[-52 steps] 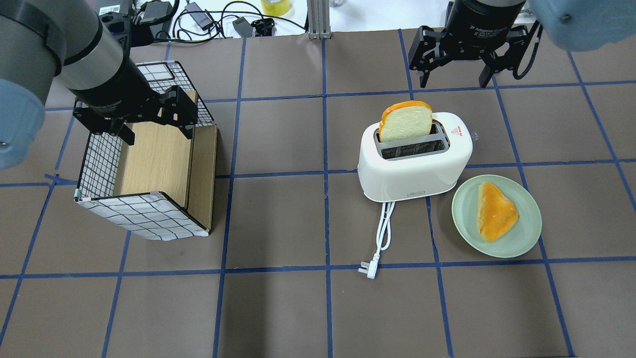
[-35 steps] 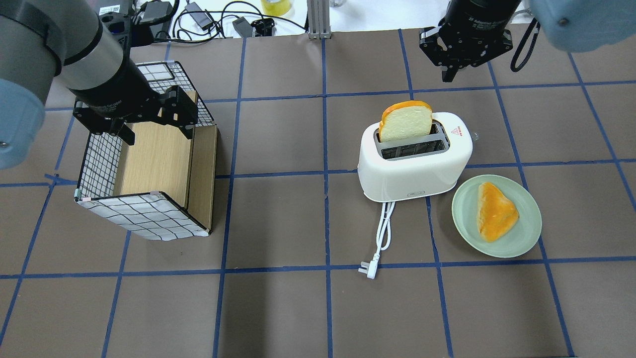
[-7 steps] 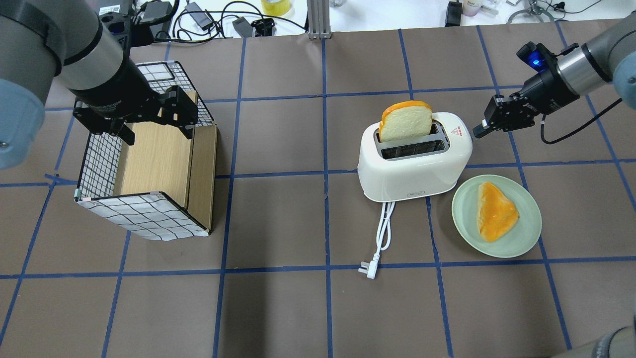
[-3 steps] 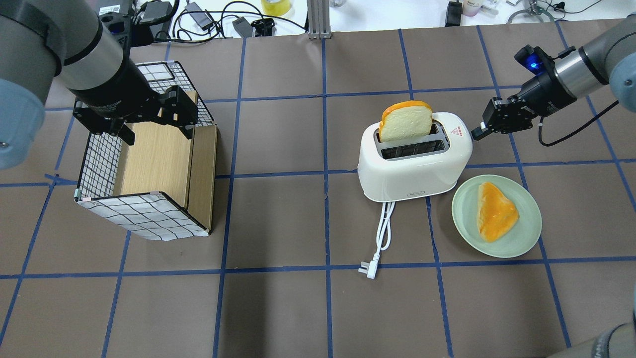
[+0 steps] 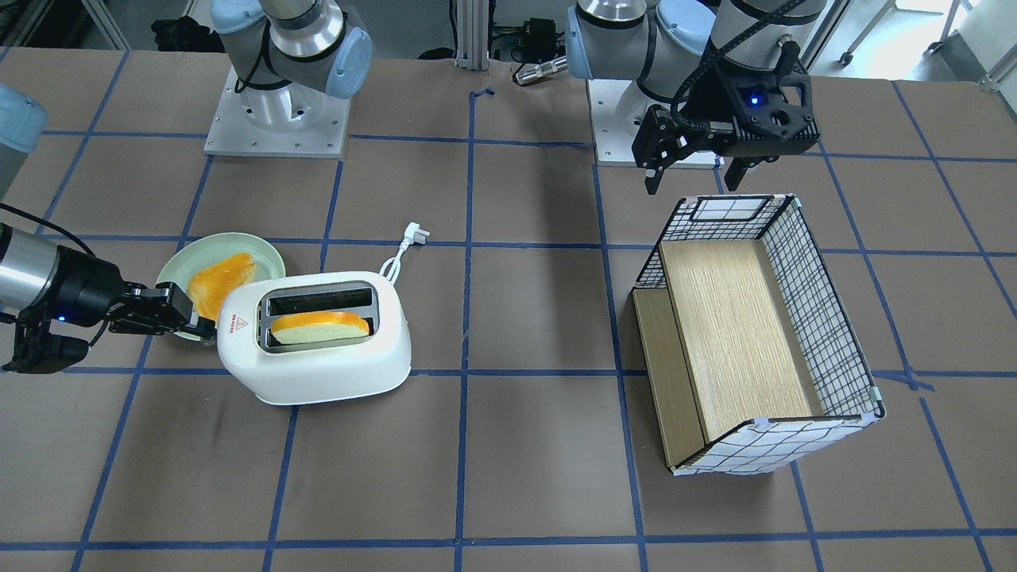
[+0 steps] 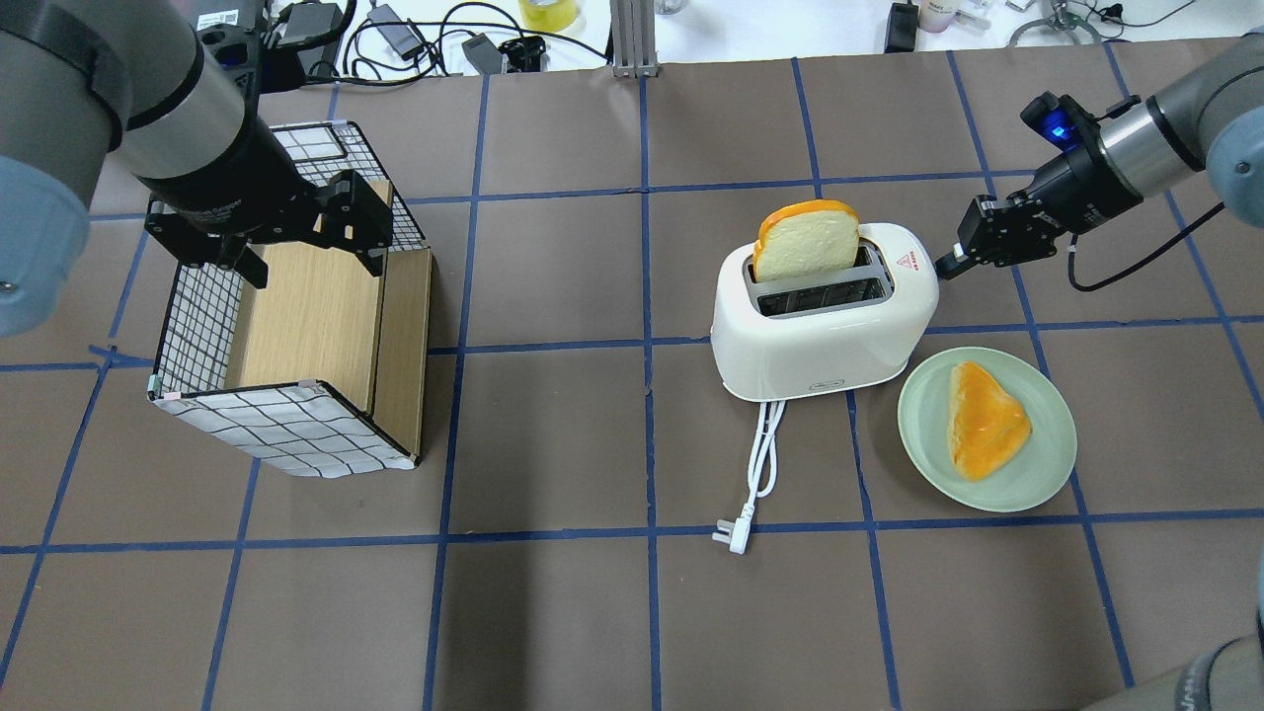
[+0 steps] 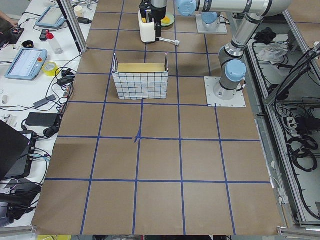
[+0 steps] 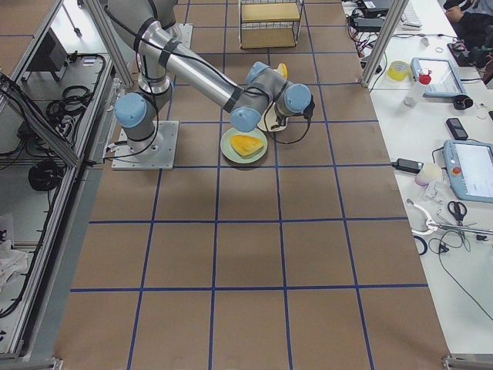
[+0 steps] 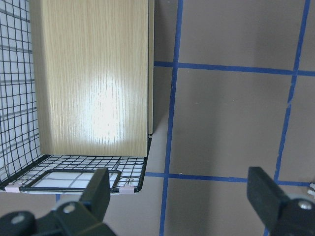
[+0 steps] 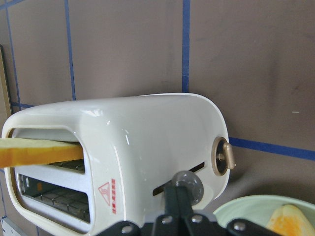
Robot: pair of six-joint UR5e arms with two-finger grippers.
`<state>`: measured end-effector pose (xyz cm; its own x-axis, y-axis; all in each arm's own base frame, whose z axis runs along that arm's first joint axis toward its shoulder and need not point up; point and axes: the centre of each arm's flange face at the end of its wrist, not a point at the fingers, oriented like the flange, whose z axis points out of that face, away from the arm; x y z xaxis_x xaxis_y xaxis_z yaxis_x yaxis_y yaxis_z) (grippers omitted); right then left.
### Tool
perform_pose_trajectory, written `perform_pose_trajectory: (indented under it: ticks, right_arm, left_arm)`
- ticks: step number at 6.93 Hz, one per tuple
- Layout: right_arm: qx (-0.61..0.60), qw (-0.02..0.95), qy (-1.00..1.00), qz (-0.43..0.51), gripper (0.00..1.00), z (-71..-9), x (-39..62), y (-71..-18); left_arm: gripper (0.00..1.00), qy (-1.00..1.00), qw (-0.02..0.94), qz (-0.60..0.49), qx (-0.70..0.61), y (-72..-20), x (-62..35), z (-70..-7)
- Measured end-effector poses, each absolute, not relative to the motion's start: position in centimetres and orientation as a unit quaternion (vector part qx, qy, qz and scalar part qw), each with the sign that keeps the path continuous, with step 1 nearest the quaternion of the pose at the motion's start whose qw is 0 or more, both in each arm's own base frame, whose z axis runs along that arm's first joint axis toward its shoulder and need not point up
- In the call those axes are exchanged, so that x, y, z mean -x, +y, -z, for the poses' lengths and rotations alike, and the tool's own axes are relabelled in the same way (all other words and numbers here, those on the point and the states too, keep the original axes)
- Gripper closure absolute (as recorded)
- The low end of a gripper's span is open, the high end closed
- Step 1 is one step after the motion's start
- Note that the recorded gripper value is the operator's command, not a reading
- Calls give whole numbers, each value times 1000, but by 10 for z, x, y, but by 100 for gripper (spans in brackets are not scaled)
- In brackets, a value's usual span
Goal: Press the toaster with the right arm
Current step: 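Press the toaster lever down with the right gripper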
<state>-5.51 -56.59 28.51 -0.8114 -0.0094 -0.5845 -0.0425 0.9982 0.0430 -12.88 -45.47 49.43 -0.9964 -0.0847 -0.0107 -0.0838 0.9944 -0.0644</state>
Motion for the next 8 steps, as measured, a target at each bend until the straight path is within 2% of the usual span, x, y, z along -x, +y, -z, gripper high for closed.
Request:
perform_pose_trajectory:
  ticks: [8]
  right_arm:
    - [12, 318, 948, -26, 100, -272, 54, -571]
  left_arm:
    - [0, 999, 7, 32, 42, -455, 129, -494]
